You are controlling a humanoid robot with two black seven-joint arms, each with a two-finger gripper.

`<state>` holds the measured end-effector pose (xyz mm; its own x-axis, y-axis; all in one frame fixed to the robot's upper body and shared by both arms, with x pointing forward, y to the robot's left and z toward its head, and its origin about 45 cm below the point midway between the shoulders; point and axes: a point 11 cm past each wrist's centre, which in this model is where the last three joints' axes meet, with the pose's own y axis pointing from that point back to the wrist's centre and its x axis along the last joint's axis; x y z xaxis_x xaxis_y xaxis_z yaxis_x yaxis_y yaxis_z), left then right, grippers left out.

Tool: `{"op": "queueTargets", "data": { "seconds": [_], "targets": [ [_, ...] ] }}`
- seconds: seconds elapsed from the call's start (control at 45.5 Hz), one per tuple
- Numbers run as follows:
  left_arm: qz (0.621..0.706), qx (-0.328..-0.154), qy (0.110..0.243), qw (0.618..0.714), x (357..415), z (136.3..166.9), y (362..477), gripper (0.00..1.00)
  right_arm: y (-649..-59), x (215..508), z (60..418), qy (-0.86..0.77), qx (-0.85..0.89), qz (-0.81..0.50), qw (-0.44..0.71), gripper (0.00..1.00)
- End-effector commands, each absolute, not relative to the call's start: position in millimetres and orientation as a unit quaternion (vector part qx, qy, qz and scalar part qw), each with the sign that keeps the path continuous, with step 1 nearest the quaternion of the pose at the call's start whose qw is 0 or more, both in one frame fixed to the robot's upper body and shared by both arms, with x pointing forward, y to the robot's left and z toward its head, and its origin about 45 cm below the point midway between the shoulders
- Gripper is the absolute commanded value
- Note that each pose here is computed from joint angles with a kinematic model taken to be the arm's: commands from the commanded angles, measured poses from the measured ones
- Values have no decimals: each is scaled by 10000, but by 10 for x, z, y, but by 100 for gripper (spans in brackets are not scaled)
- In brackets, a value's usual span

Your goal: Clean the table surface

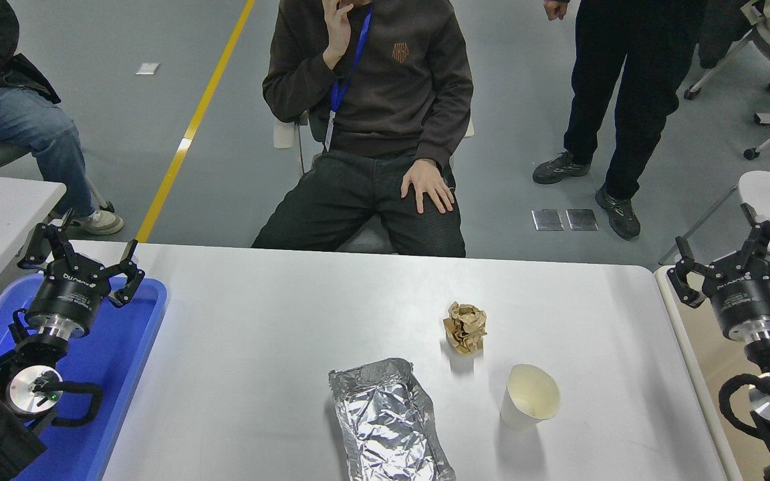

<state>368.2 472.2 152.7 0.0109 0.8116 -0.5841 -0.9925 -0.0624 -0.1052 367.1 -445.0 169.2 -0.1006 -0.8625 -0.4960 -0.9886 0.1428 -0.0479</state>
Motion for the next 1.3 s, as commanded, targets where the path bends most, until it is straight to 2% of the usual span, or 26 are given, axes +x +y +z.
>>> {"op": "queueTargets", "data": {
  "seconds": [0.0,0.418,0.835,1.077,1.275],
  "targets": [
    [6813,-2591,1746,6620,3682,1527,4722,100,-4449,3644,1660,7271,-6361,1535,2076,99],
    [6808,-2578,1747,6629,3682,1527,4722,100,-4434,3637,1640,7237,-6409,1568,2022,99],
    [6805,-2581,1753,6630,3683,1523,4715,100,-4143,3650,1442,6996,-6759,1745,1526,99],
    [6810,-2578,1750,6627,3681,1523,4719,100,-4146,3719,1553,6896,-6922,1618,1382,98],
    [6811,-2586,1738,6626,3686,1535,4726,100,-4325,3800,1774,6870,-7069,1321,1043,98]
  ]
}}
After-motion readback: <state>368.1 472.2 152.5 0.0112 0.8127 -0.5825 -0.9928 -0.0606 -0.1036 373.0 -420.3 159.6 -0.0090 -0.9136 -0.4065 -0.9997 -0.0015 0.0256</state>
